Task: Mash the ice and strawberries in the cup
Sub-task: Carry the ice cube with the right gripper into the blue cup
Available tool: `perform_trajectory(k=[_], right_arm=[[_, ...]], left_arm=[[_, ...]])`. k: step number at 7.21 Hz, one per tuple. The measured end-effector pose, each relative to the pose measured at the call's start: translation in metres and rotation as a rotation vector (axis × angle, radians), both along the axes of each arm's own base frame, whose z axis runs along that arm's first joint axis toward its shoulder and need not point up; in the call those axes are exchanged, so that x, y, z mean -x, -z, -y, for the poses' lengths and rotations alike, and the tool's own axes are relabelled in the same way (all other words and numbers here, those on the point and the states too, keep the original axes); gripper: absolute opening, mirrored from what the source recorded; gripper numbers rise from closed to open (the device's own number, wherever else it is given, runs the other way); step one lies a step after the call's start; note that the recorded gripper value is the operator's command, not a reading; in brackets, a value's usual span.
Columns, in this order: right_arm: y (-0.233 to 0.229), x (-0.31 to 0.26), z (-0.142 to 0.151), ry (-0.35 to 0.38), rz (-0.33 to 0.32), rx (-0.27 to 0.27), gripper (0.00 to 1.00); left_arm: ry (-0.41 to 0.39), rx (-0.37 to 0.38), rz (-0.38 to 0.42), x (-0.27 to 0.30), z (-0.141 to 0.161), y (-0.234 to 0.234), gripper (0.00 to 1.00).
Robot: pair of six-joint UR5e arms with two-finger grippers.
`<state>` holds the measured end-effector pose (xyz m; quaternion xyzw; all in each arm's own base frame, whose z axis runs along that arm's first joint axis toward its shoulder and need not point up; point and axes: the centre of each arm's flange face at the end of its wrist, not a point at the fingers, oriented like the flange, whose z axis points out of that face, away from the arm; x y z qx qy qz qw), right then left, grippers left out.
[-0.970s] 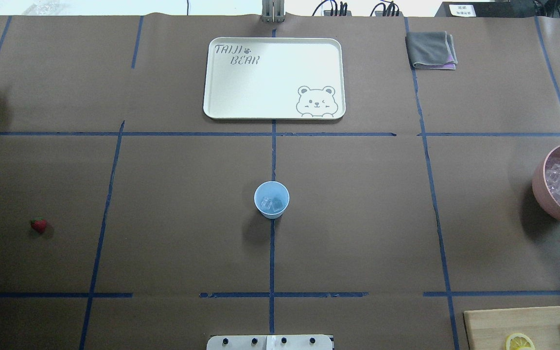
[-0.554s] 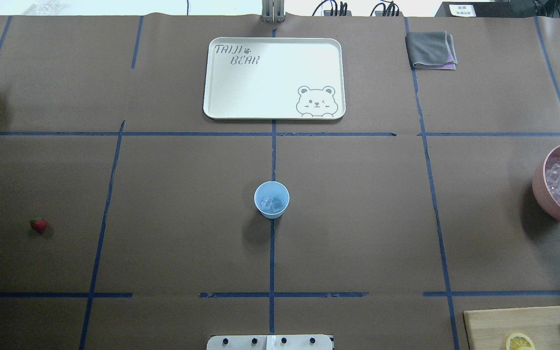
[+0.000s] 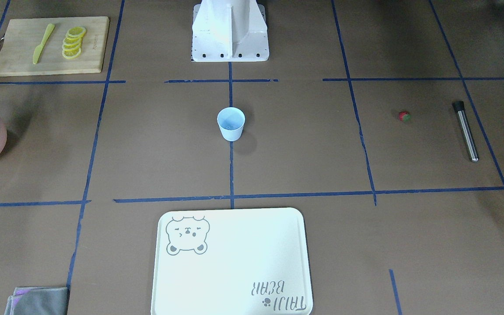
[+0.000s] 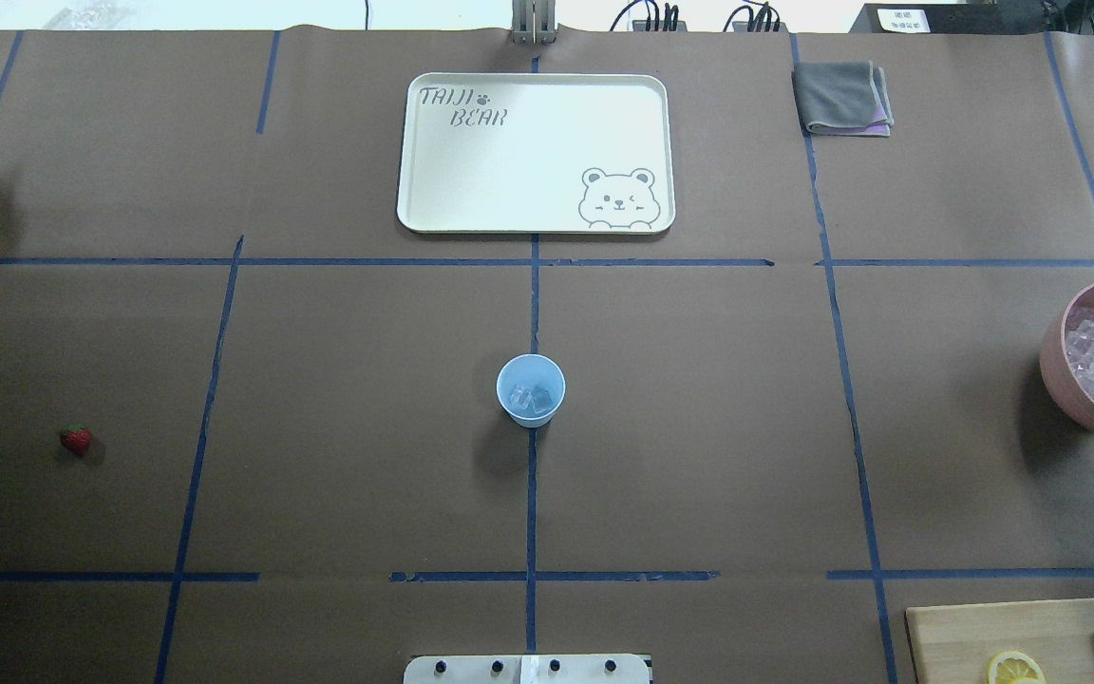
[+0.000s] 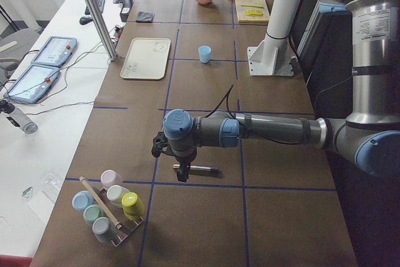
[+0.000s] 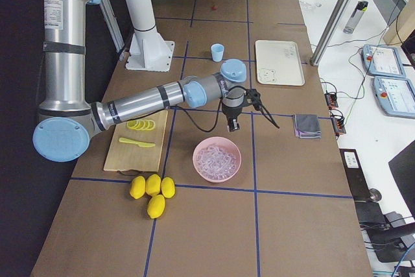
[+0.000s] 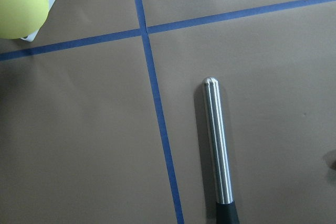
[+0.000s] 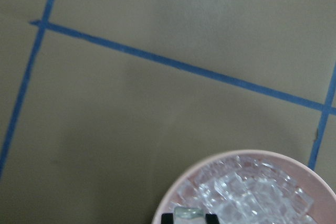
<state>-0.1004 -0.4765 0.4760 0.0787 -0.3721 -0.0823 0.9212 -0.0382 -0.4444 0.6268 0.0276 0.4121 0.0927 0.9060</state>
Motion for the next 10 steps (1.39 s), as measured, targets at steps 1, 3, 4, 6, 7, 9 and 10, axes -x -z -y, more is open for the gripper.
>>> perform_trajectory(k=[1, 3, 4, 6, 7, 9, 10], right_arm=[[0.036, 0.025, 0.007, -0.044, 0.033, 0.025, 0.0], [0.104, 0.109, 0.013, -0.06, 0.083, 0.065, 0.0], [0.144, 0.158, 0.011, -0.06, 0.08, 0.08, 0.0], [0.223, 0.248, 0.001, -0.065, 0.054, 0.11, 0.0], [0.257, 0.292, -0.003, -0.095, 0.056, 0.135, 0.0], [0.312, 0.358, -0.029, -0.16, 0.074, 0.162, 0.0], [0.327, 0.386, -0.041, -0.172, 0.075, 0.169, 0.0]], left_arm=[[0.0, 0.0, -0.001, 0.0, 0.0, 0.0, 1.0], [0.0, -0.004, -0.002, 0.0, 0.001, 0.001, 1.0], [0.0, -0.006, -0.002, 0.0, 0.002, 0.002, 1.0], [-0.001, -0.003, -0.002, 0.0, 0.002, 0.0, 1.0], [-0.001, -0.002, -0.002, 0.0, 0.003, 0.0, 1.0], [-0.002, 0.002, -0.002, -0.001, 0.003, -0.002, 1.0], [-0.004, 0.003, -0.002, -0.002, 0.003, -0.003, 1.0]])
